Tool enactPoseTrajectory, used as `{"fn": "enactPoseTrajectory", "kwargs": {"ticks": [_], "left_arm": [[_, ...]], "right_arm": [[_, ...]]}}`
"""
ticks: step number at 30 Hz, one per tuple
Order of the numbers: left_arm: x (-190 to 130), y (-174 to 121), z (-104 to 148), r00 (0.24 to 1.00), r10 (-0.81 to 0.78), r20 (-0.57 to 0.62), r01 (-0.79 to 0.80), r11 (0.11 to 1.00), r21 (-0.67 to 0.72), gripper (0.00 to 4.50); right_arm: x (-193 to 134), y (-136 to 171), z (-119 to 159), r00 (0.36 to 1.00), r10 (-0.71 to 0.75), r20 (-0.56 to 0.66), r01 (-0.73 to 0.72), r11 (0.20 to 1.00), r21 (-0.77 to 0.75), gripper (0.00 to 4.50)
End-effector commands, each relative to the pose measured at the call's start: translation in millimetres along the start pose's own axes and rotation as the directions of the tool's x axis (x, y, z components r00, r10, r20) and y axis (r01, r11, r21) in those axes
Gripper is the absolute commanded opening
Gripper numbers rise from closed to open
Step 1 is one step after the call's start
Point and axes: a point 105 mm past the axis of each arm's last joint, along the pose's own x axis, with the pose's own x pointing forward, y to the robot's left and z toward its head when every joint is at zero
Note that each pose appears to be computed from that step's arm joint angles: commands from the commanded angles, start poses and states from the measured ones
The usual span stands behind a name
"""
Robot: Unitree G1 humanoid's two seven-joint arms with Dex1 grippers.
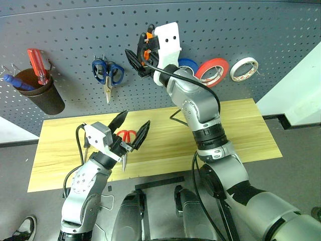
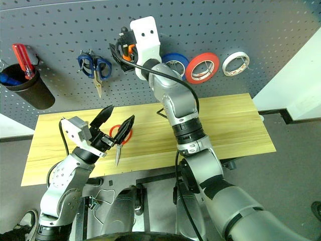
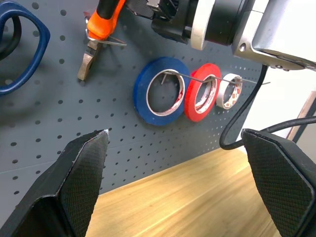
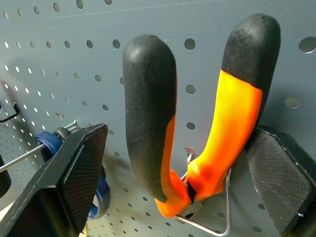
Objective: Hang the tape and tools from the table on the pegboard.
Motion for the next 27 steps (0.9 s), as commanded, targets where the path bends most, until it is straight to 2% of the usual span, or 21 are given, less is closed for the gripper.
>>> {"fn": "enactPoseTrajectory", "kwargs": {"ticks": [1,10,27], "left_arm": [[0.7,-5.8,7.4,0.999,-0.042,0.029,0.042,0.999,0.007,4.5],[4.7,-5.9,5.9,0.997,-0.067,0.027,0.067,0.998,0.003,4.5],[13.4,-3.5,4.6,0.993,-0.115,0.031,0.115,0.993,0.011,4.5]], "right_arm": [[-6.9,-4.1,27.9,0.996,-0.004,0.087,0.008,0.999,-0.039,4.46],[-33.9,-17.8,13.7,0.999,-0.036,0.036,0.039,0.996,-0.075,4.46],[-61.9,-38.6,-4.7,0.995,-0.096,-0.03,0.092,0.988,-0.12,4.46]]}}
